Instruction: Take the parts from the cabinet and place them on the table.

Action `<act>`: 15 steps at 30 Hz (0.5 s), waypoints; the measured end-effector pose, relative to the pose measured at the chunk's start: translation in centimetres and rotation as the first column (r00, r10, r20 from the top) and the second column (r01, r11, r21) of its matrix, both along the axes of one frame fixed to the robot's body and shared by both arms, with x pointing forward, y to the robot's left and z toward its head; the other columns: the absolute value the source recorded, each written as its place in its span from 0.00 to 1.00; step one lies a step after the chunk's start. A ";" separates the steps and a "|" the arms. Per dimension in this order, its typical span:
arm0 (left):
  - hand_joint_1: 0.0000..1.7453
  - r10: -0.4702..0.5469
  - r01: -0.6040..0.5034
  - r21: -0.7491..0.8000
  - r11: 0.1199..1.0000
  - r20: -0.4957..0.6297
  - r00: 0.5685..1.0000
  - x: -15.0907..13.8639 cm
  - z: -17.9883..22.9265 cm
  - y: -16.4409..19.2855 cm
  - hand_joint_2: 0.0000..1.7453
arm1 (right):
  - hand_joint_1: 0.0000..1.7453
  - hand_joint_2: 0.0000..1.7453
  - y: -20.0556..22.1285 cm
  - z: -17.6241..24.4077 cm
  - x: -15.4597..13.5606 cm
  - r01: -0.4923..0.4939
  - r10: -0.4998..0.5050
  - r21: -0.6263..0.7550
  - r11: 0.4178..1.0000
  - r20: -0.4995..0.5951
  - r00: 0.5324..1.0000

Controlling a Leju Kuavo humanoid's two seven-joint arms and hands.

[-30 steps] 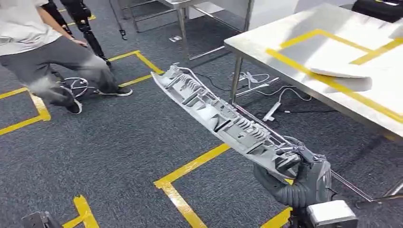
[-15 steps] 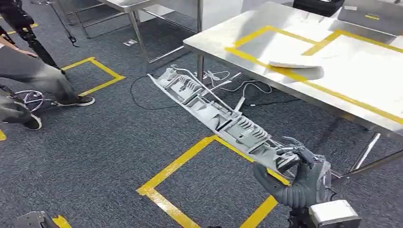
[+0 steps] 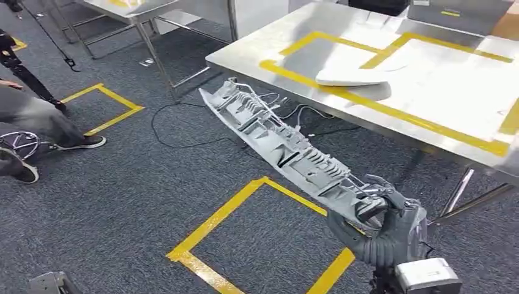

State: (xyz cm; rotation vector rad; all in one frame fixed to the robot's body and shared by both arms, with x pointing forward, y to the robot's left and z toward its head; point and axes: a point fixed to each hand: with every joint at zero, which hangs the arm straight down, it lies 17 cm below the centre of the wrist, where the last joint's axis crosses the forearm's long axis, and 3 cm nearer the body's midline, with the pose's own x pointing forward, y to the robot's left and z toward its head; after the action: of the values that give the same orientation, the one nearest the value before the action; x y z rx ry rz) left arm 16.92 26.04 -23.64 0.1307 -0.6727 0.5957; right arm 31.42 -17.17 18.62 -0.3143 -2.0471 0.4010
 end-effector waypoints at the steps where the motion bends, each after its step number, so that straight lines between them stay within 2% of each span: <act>1: 0.00 0.001 -0.001 0.002 1.000 -0.002 1.000 -0.1 0.0 0.1 0.00 | 1.00 1.00 0.0 0.0 0.0 0.001 -0.001 0.000 1.000 -0.001 1.000; 15: 0.00 0.002 -0.002 0.010 1.000 -0.002 1.000 0.0 0.0 0.3 0.00 | 1.00 1.00 -0.1 0.0 0.1 0.006 -0.006 -0.003 1.000 0.001 1.000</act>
State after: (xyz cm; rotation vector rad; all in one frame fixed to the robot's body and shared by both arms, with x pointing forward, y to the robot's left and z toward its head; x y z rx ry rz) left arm 16.87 26.37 -23.66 0.1408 -0.6735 0.5942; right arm 31.56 -17.27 18.60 -0.3225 -2.0458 0.4004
